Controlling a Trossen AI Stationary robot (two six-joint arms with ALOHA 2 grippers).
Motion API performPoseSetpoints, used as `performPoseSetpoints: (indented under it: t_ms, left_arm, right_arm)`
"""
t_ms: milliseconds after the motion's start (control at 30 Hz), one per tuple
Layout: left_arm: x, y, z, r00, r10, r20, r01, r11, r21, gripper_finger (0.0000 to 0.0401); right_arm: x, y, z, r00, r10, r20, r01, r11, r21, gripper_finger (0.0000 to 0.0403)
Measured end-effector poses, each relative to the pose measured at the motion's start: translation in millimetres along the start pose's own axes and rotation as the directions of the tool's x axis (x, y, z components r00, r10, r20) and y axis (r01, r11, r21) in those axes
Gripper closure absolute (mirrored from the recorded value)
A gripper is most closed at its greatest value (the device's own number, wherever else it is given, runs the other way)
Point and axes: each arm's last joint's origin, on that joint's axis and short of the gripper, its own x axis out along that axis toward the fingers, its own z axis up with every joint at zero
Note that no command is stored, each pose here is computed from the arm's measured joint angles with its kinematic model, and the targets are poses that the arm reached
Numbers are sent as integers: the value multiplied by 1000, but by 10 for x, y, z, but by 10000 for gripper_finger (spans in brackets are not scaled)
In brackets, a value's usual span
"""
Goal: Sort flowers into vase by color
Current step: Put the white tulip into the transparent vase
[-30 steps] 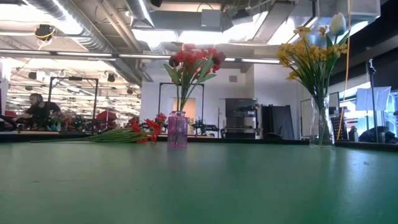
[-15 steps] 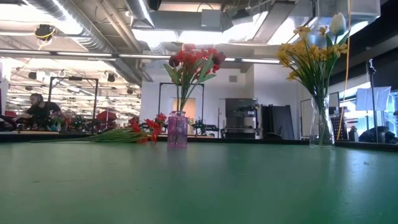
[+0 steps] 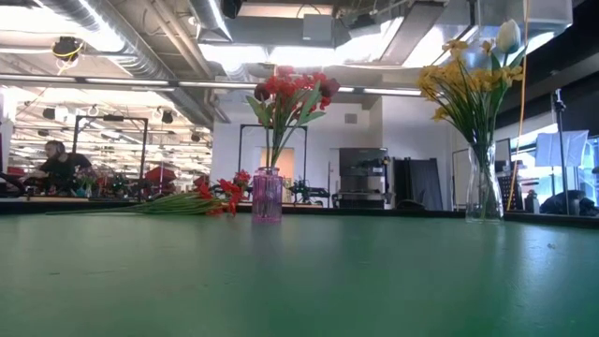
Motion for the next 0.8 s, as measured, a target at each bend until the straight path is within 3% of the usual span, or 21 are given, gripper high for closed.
performPoseSetpoints:
  t_ms: [167, 533, 800]
  left_arm:
    - [9, 12, 4, 1000, 4, 1, -4, 1000, -6, 268]
    - [117, 47, -58, 999, 32, -19, -33, 999, -36, 268]
    - [134, 43, -86, 999, 35, -31, -36, 999, -27, 268]
  right_arm:
    - [34, -2, -126, 999, -24, -49, 24, 1000, 0, 402]
    - [305, 264, -501, 986, -102, -130, 85, 988, -126, 402]
    - [290, 144, -700, 997, -66, -35, 64, 996, -60, 402]
